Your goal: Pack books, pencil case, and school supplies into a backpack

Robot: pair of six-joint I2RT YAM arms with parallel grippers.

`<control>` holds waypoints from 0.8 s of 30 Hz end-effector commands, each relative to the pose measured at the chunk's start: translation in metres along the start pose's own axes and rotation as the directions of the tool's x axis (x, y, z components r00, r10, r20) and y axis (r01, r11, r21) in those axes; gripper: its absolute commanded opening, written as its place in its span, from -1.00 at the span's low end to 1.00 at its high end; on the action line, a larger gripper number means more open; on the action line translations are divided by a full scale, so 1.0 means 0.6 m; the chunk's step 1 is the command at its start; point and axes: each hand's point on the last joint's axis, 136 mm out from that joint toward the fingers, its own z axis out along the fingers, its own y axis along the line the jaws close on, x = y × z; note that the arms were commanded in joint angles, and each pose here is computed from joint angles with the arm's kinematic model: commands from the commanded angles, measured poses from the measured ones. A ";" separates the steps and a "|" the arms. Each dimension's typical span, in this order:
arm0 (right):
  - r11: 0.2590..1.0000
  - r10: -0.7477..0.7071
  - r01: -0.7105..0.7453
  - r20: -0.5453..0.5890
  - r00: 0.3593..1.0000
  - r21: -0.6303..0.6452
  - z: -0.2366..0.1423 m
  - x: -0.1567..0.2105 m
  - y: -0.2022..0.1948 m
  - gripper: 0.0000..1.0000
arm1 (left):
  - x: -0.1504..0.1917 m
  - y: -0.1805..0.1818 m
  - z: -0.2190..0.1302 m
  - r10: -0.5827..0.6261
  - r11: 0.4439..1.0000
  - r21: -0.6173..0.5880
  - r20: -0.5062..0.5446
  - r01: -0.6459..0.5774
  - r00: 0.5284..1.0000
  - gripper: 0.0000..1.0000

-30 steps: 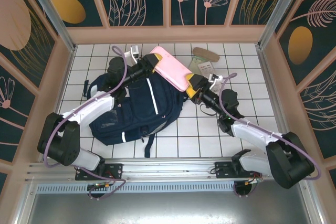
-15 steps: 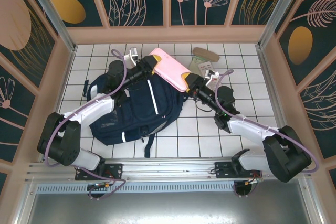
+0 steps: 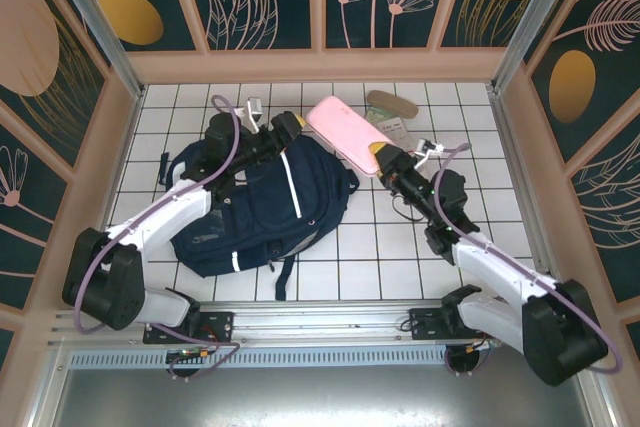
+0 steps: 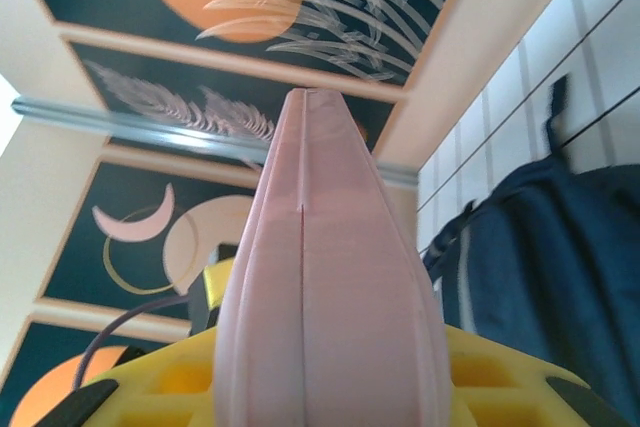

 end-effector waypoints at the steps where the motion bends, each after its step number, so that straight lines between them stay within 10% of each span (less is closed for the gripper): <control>1: 0.993 -0.091 0.086 0.058 0.994 0.086 -0.031 -0.025 -0.024 -0.53 | 0.030 0.048 -0.004 0.033 0.993 -0.108 -0.060 -0.039 0.998 0.44; 24: 0.976 -0.171 0.165 0.033 0.985 0.143 -0.071 -0.039 -0.048 -0.53 | 0.086 0.145 -0.019 0.080 0.940 -0.318 -0.141 -0.122 0.987 0.45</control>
